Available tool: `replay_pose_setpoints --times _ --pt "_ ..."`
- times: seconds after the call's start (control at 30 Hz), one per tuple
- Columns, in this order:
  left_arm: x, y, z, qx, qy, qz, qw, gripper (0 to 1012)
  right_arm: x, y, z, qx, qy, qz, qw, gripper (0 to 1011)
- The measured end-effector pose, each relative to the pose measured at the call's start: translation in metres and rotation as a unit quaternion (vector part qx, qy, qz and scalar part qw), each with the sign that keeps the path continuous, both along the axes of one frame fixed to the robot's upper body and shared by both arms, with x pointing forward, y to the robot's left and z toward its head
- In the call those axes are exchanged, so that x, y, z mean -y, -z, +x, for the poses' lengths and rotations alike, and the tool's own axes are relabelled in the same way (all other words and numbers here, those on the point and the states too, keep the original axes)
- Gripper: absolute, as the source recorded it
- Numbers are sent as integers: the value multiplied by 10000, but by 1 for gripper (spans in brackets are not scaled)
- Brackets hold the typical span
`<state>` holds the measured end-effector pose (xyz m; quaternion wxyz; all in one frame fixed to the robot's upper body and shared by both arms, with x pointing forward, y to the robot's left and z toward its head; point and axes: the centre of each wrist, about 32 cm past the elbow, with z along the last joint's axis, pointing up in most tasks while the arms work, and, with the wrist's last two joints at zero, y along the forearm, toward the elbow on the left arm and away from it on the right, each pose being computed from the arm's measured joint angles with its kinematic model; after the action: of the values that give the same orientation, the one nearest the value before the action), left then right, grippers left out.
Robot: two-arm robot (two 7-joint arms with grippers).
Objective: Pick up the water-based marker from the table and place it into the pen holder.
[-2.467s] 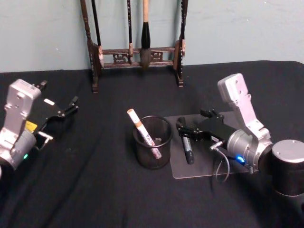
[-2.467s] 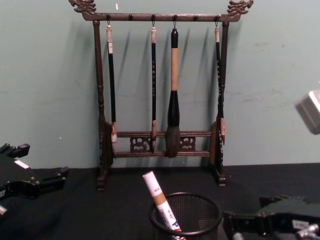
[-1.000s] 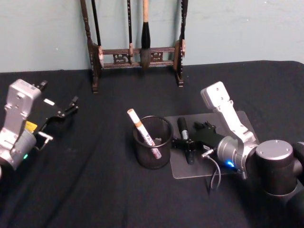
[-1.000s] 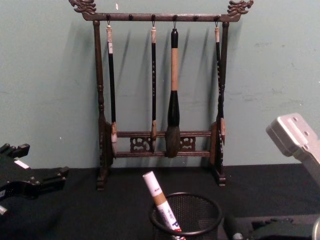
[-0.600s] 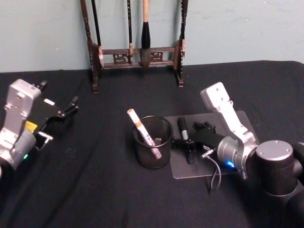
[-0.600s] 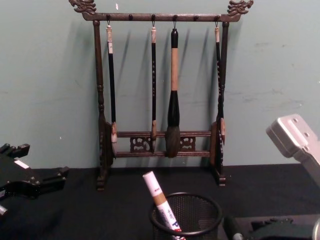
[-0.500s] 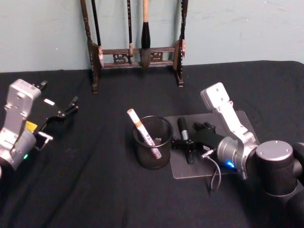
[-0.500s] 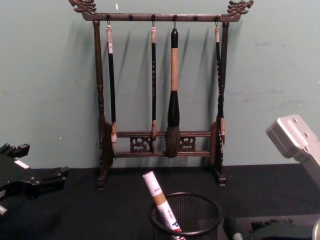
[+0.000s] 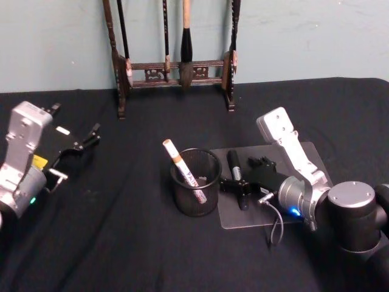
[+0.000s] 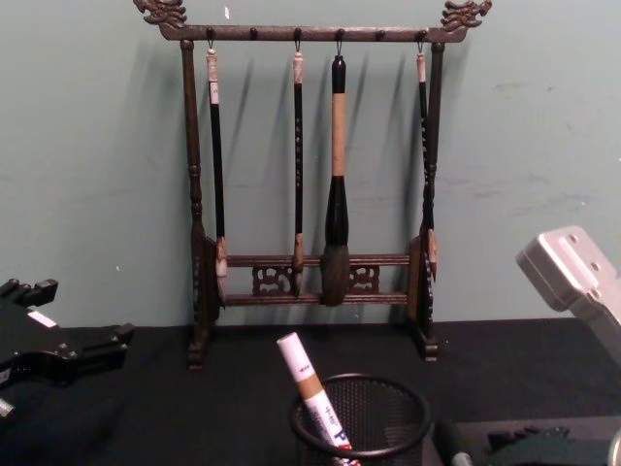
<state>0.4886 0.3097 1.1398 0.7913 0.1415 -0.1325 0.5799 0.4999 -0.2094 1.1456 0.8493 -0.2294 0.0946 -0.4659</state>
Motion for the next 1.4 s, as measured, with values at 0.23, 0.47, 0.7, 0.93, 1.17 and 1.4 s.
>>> replay_pose_setpoints --times 0.23,0.47,0.7,0.93,1.17,1.4 --pt "0 0 0 0 0 0 10000 1001 -1 -1 -2 8 -7 -4 10000 1002" --pt "0 0 0 0 0 0 10000 1001 -3 -3 -1 4 -8 -3 10000 1002" --pt "0 0 0 0 0 0 10000 1001 -3 -6 0 0 -5 0 10000 1002" --pt "0 0 0 0 0 0 10000 1001 -3 -8 2 -1 -3 3 10000 1002" --pt "0 0 0 0 0 0 10000 1001 -3 -8 2 -4 0 5 10000 1002" --pt "0 0 0 0 0 0 10000 1001 -3 -8 2 -7 2 7 10000 942"
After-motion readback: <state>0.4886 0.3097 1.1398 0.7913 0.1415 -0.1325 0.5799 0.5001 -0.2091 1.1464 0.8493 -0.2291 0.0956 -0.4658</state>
